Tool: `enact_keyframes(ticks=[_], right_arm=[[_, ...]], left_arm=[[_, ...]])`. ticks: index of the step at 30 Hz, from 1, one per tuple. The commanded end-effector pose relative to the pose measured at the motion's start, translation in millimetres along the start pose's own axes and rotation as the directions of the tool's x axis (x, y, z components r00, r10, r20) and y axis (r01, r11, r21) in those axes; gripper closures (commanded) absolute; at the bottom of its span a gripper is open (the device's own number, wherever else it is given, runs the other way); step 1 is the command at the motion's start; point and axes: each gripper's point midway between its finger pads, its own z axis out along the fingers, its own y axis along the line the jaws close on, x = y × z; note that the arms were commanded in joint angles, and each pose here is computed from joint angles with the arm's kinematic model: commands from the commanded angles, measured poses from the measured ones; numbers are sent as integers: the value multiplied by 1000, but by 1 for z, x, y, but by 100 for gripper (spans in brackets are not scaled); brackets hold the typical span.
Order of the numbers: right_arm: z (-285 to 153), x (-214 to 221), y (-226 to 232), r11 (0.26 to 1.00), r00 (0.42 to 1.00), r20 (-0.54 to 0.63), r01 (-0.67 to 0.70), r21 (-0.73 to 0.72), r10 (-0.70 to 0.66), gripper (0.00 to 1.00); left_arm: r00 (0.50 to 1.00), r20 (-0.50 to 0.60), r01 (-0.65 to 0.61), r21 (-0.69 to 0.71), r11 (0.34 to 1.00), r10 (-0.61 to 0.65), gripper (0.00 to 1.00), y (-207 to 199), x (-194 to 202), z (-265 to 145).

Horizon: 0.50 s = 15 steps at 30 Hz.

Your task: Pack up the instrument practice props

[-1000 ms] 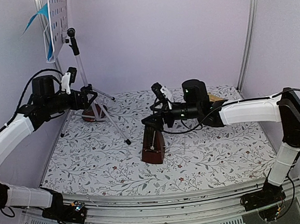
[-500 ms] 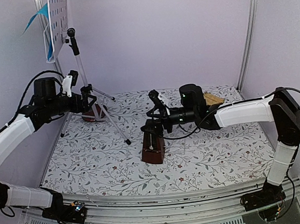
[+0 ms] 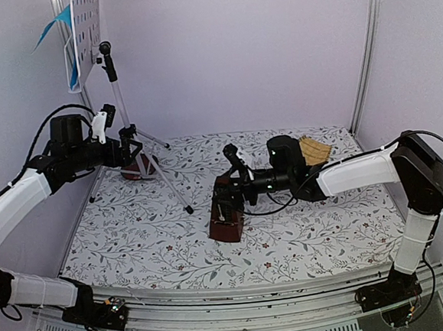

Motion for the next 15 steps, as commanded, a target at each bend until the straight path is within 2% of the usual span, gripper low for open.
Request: enact_keyframes(ticks=[1, 15], right_arm=[[3, 4, -4, 1000, 1000, 23, -2, 20, 1, 1], [-1, 26, -21, 990, 998, 21, -56, 127, 53, 1]], left_arm=[[1000, -17, -7, 7, 1000, 7, 6, 1, 6, 0], [1000, -20, -2, 20, 1000, 2, 6, -1, 7, 1]])
